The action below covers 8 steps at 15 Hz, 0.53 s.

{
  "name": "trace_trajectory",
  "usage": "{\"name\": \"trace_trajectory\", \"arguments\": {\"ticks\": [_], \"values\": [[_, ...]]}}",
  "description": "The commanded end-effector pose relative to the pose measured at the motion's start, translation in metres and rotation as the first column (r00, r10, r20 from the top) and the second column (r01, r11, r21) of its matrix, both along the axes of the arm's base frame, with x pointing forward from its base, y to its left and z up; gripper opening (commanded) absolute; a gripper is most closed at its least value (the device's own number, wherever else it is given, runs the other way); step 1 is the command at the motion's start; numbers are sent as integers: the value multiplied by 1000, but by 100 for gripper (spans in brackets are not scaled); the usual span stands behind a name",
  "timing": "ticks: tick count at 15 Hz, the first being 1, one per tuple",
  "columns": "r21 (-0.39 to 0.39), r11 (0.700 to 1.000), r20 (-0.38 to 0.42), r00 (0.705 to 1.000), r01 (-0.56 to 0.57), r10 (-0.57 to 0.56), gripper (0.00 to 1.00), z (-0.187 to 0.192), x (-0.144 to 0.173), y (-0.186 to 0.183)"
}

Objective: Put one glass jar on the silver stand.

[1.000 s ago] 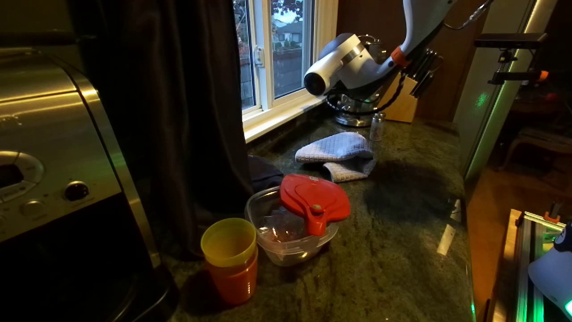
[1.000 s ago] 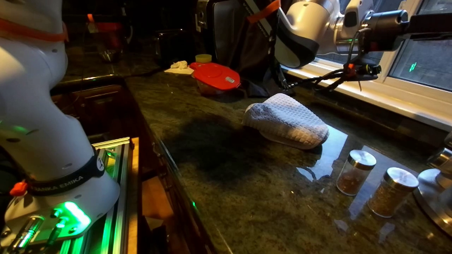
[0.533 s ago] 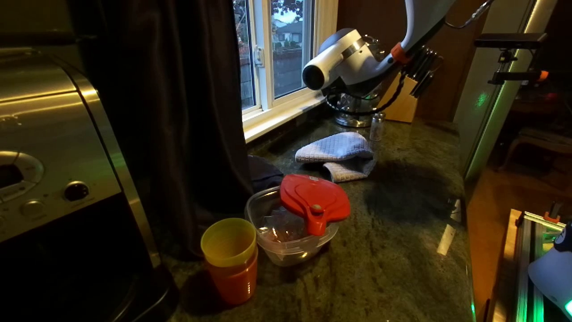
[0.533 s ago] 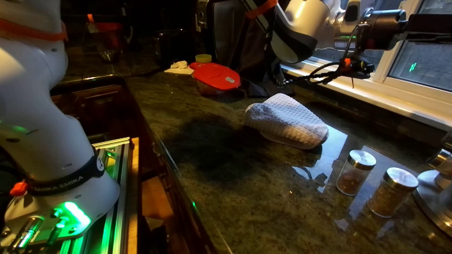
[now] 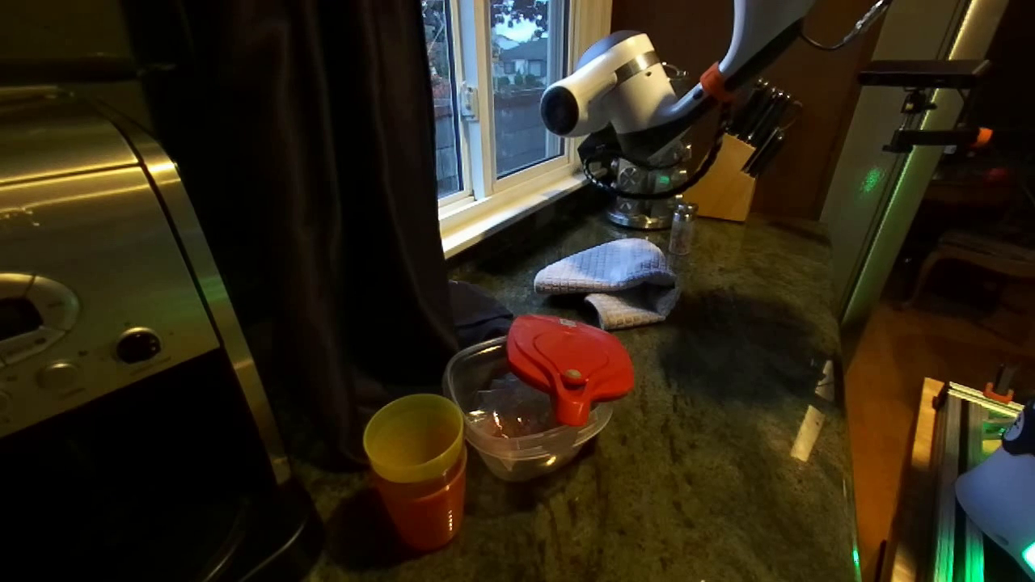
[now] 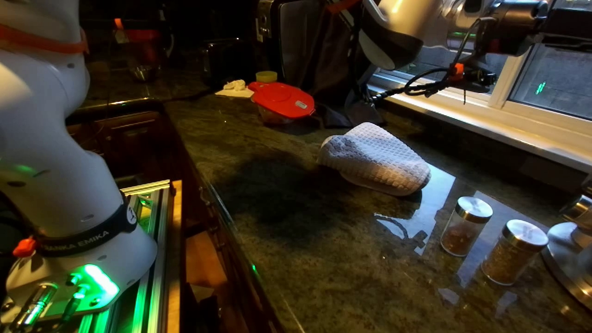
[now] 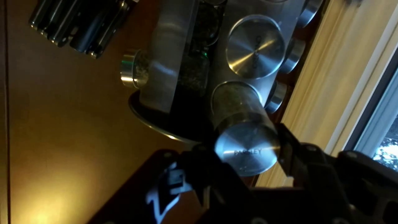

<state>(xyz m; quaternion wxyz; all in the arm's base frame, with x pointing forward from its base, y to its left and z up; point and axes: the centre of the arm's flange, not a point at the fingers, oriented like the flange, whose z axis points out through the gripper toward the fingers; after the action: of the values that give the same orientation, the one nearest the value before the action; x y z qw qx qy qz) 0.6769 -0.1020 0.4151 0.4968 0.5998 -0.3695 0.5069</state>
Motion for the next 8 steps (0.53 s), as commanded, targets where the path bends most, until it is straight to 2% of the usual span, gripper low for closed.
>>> {"name": "trace_trajectory", "arguments": {"ticks": [1, 3, 8], "values": [[77, 997, -9, 1000, 30, -30, 24, 7, 2, -17], [104, 994, -48, 998, 32, -27, 24, 9, 1, -15], [139, 990, -76, 997, 21, -10, 24, 12, -3, -5]]}}
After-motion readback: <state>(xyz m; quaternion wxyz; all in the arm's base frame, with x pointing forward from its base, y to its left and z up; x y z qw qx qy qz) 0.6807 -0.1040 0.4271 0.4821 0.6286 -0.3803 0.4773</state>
